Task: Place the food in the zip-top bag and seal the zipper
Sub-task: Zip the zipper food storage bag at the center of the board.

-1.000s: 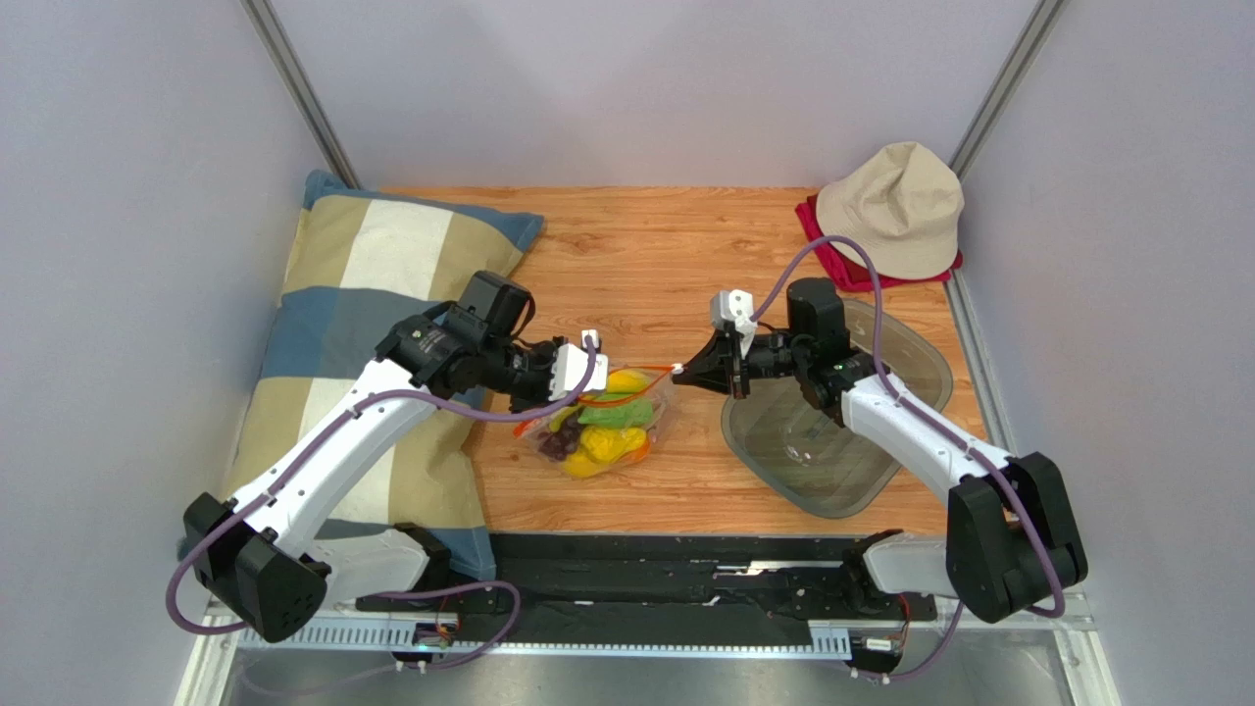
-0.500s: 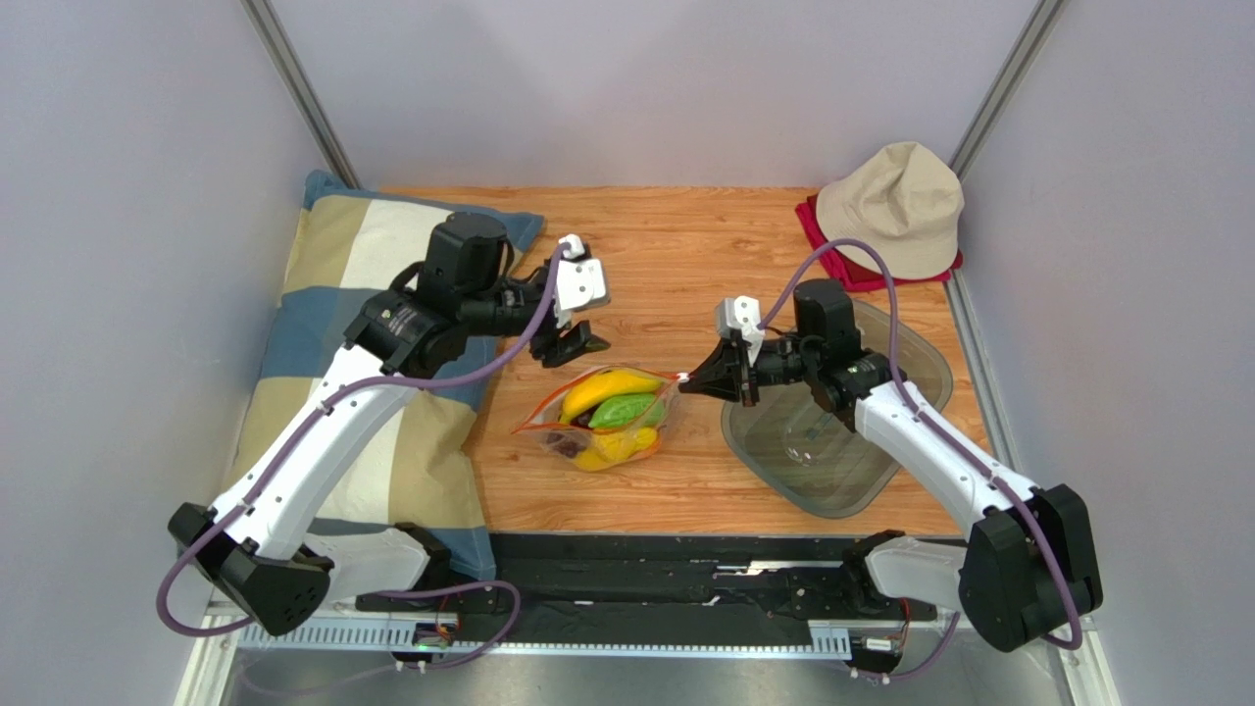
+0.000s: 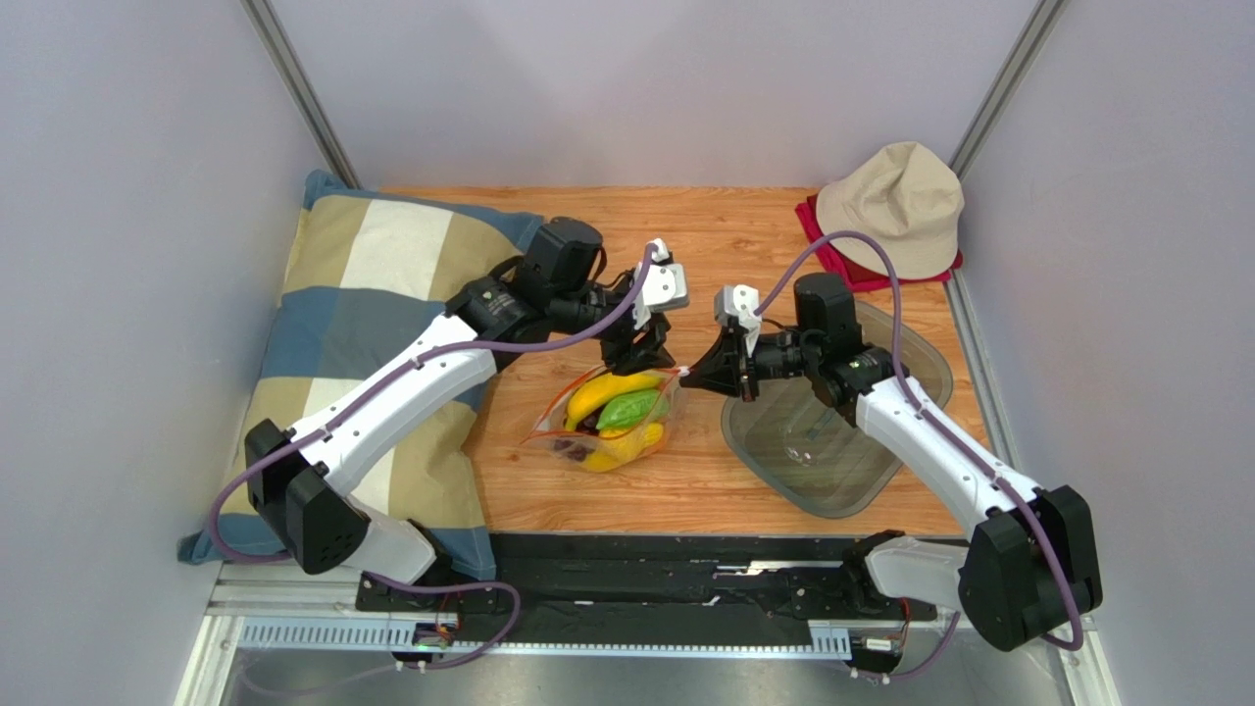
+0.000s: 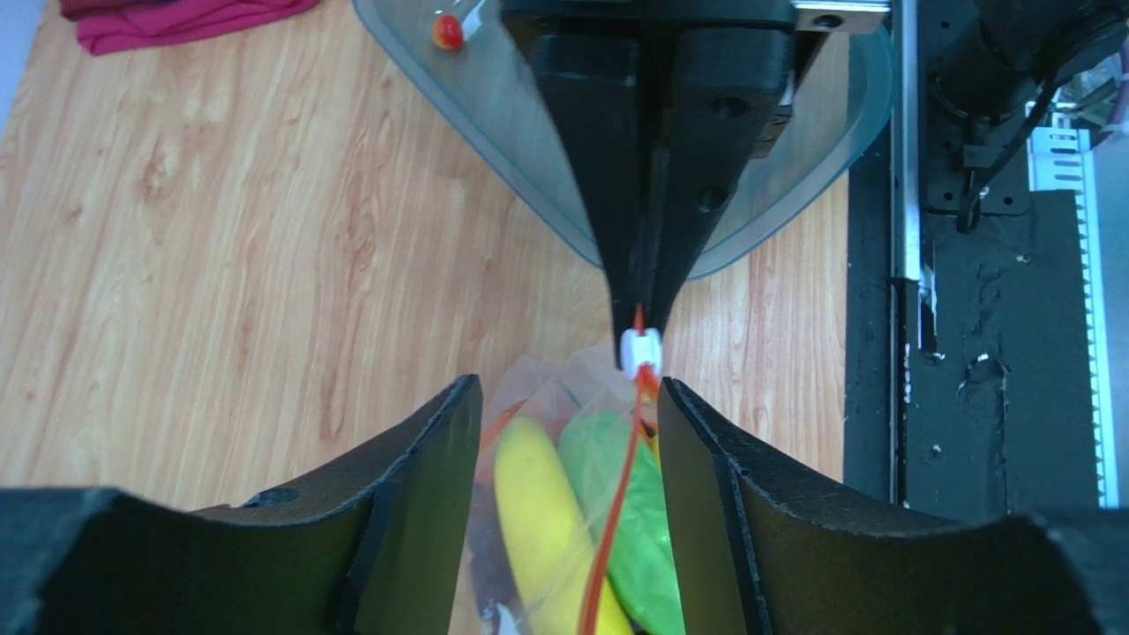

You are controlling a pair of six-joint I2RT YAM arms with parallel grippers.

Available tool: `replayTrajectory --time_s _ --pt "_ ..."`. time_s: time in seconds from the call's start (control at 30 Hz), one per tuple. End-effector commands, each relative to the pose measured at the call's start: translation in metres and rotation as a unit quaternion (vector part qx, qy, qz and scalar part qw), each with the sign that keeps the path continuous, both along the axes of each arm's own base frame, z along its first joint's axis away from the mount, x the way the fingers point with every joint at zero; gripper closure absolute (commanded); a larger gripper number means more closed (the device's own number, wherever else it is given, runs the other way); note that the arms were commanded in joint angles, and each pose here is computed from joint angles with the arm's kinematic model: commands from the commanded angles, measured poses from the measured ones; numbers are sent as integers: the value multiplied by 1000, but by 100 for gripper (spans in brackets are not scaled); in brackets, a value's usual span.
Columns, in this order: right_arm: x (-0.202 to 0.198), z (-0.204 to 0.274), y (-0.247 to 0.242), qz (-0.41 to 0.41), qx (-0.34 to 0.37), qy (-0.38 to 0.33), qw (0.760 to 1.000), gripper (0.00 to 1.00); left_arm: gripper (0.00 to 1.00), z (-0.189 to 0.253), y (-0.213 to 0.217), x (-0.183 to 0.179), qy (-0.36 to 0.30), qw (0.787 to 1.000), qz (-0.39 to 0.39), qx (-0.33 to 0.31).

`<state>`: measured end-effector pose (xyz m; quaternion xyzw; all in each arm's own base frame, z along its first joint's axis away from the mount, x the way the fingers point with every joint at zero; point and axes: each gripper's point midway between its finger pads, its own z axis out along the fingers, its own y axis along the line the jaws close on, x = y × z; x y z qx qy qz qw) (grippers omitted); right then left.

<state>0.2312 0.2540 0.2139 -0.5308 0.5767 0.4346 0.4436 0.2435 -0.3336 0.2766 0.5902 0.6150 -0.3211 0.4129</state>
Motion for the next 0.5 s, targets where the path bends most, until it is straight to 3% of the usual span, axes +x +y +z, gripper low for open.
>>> replayTrajectory --time_s 0.0,0.47 --pt "10 25 5 -11 15 -22 1000 100 41 18 -16 -13 -16 999 -16 -43" --pt "10 30 5 -14 17 -18 1000 100 52 -11 -27 -20 -2 1000 -22 -15"
